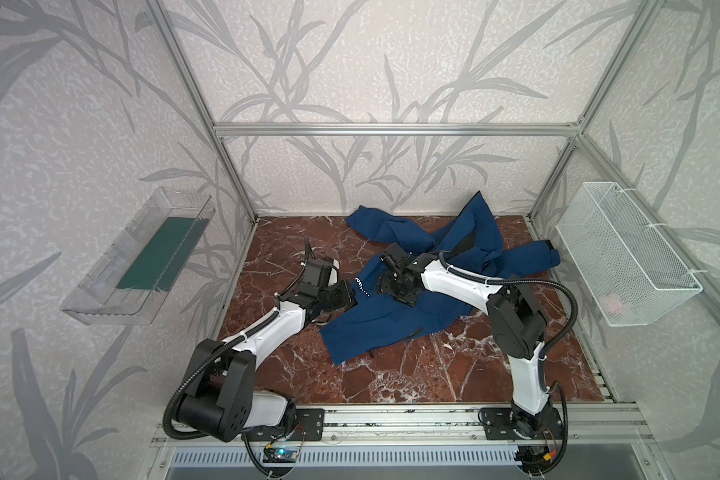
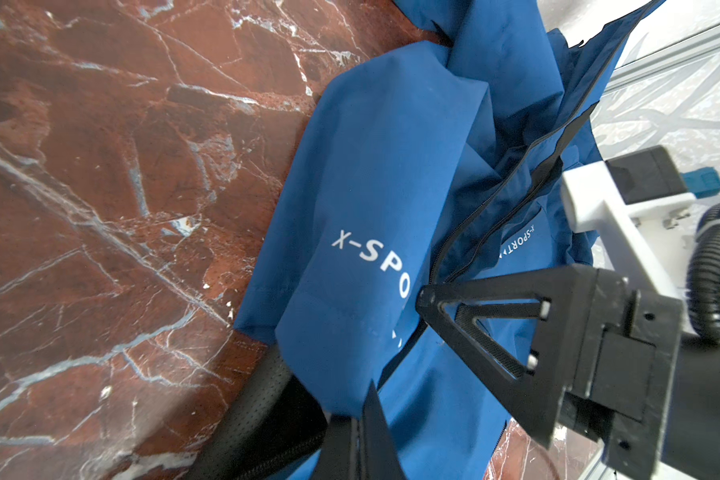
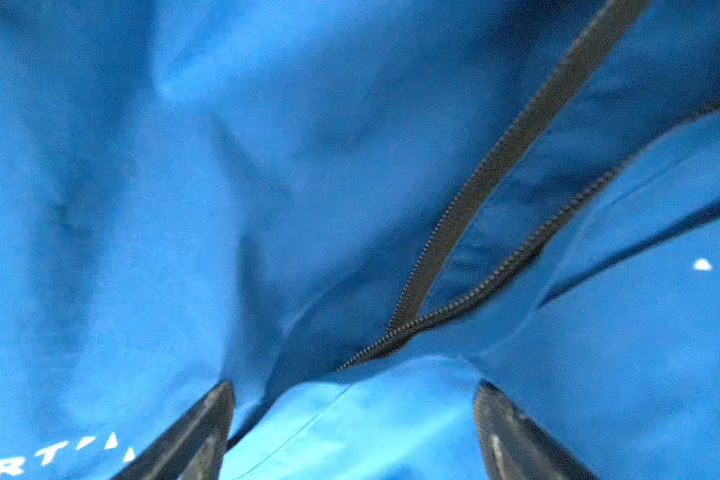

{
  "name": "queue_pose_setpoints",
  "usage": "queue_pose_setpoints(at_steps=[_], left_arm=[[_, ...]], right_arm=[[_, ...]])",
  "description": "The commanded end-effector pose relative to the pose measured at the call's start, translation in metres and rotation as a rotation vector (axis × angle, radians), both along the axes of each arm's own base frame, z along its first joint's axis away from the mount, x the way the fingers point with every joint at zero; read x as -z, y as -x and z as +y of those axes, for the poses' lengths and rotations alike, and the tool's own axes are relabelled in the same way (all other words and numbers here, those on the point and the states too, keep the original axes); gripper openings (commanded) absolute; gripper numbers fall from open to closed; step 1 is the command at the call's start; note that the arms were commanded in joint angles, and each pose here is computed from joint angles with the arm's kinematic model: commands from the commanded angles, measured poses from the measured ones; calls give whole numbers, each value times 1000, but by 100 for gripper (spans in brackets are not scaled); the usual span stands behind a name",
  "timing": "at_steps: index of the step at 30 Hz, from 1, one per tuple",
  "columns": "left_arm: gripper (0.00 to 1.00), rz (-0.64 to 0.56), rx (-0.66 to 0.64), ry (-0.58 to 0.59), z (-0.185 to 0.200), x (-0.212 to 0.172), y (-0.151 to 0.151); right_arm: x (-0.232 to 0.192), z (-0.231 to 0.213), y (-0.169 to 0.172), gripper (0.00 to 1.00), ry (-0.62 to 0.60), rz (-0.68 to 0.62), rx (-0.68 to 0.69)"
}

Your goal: Zip up the jacket

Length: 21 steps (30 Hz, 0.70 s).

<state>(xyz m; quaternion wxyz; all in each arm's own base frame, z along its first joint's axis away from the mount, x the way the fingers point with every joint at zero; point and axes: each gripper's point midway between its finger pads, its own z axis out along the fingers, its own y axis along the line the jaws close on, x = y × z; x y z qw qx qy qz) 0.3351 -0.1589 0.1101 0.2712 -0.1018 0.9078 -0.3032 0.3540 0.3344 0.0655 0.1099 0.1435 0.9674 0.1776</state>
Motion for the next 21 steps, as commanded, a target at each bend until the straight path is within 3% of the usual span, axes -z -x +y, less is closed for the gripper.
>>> queue_pose_setpoints(at_steps=[1, 12, 17, 21], left_arm=[[0, -17, -19, -26, 7, -2, 3], [0, -10, -31, -19, 8, -5, 3], [0, -3, -35, -21, 8, -10, 4], [0, 8, -59, -22, 12, -17, 7]], right_arm=[[19, 1, -9, 82, -14, 75, 3], [-6, -55, 19, 1, 139, -9, 14], [-5, -106, 53, 0, 229, -19, 22], [-8, -164, 74, 0, 408, -39, 52]])
